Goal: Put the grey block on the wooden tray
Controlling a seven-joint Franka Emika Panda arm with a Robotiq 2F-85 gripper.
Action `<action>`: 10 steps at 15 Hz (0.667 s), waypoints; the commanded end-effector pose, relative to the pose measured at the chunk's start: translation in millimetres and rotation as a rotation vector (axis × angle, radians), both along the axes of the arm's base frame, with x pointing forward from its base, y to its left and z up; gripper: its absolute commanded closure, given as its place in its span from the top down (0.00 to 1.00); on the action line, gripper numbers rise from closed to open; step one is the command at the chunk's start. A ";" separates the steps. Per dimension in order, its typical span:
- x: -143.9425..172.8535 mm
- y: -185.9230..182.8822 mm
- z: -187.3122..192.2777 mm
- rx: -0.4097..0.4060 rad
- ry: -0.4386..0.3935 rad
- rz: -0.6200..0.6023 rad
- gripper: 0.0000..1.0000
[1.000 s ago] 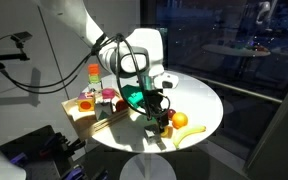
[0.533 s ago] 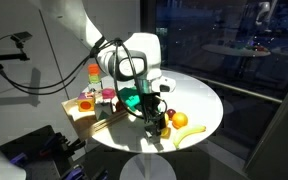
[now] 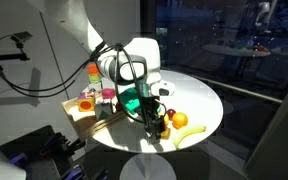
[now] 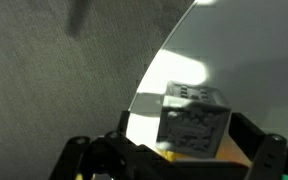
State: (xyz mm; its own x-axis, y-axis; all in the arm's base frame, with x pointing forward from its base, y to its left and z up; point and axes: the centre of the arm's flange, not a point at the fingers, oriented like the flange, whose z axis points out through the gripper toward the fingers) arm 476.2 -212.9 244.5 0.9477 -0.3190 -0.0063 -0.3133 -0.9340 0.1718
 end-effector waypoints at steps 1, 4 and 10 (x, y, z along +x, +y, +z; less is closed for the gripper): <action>1.7 0.1 -7.0 -0.039 -0.012 -0.010 1.00; 3.0 -0.7 -13.3 -0.060 -0.014 -0.010 0.81; -2.0 3.6 2.3 -0.092 0.007 -0.022 0.34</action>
